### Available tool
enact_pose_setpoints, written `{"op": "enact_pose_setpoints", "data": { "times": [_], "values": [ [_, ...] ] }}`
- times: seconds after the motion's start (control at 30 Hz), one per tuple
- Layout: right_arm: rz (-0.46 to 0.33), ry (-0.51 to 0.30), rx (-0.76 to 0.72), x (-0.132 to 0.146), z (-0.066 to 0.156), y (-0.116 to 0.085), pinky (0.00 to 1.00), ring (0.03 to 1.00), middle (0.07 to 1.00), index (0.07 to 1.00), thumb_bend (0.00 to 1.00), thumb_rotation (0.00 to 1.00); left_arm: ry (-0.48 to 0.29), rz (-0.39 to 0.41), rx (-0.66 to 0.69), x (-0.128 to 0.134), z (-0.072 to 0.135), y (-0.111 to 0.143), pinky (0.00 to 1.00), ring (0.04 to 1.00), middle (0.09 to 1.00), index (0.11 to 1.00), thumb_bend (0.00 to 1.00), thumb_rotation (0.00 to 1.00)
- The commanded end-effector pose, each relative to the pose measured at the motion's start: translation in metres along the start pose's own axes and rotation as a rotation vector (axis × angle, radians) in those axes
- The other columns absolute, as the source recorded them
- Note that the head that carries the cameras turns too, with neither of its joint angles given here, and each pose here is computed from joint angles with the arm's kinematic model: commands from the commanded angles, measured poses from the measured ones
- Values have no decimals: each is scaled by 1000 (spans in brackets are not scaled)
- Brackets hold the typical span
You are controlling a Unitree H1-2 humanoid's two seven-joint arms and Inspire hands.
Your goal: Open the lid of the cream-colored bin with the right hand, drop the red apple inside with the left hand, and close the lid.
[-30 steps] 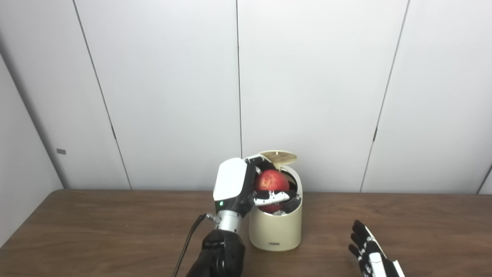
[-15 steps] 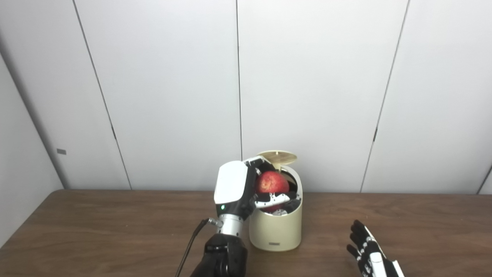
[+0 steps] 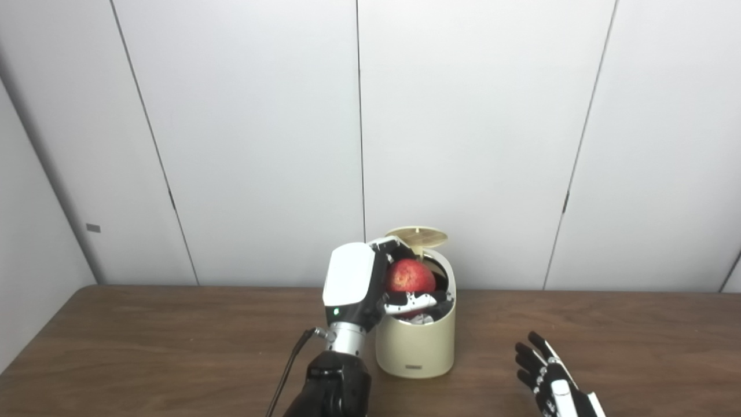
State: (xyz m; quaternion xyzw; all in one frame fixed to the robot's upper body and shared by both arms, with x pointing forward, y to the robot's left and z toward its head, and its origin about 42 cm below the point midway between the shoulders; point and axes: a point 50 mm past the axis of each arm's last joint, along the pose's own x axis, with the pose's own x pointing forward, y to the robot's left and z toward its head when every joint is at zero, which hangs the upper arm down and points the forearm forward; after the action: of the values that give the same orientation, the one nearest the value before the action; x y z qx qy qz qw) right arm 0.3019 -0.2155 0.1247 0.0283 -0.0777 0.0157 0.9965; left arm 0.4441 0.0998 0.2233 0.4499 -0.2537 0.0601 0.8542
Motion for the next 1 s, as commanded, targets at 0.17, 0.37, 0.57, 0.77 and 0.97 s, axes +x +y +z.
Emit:
{"op": "enact_pose_setpoints", "data": {
  "times": [0.17, 0.37, 0.57, 0.77, 0.97],
  "values": [
    [-7, 7, -11, -4, -4, -2, 820, 815, 774, 839, 463, 905, 22, -57, 88, 9, -4, 5, 548, 635, 644, 492, 522, 48],
    [31, 6, -30, -1, -3, 0, 757, 780, 736, 781, 439, 941, 35, -80, 114, 9, -9, 7, 551, 647, 656, 492, 522, 48],
    [41, 17, -34, -1, -6, -1, 793, 792, 732, 809, 444, 911, 36, -89, 110, 10, -9, 8, 571, 665, 669, 492, 522, 48],
    [34, 21, -44, -2, -6, -1, 791, 796, 737, 831, 423, 913, 31, -86, 111, 10, -7, 9, 565, 661, 666, 492, 522, 48],
    [29, 20, -31, -2, -6, -2, 800, 808, 735, 854, 425, 918, 28, -85, 105, 9, -6, 8, 559, 642, 644, 491, 523, 48]
  ]
}}
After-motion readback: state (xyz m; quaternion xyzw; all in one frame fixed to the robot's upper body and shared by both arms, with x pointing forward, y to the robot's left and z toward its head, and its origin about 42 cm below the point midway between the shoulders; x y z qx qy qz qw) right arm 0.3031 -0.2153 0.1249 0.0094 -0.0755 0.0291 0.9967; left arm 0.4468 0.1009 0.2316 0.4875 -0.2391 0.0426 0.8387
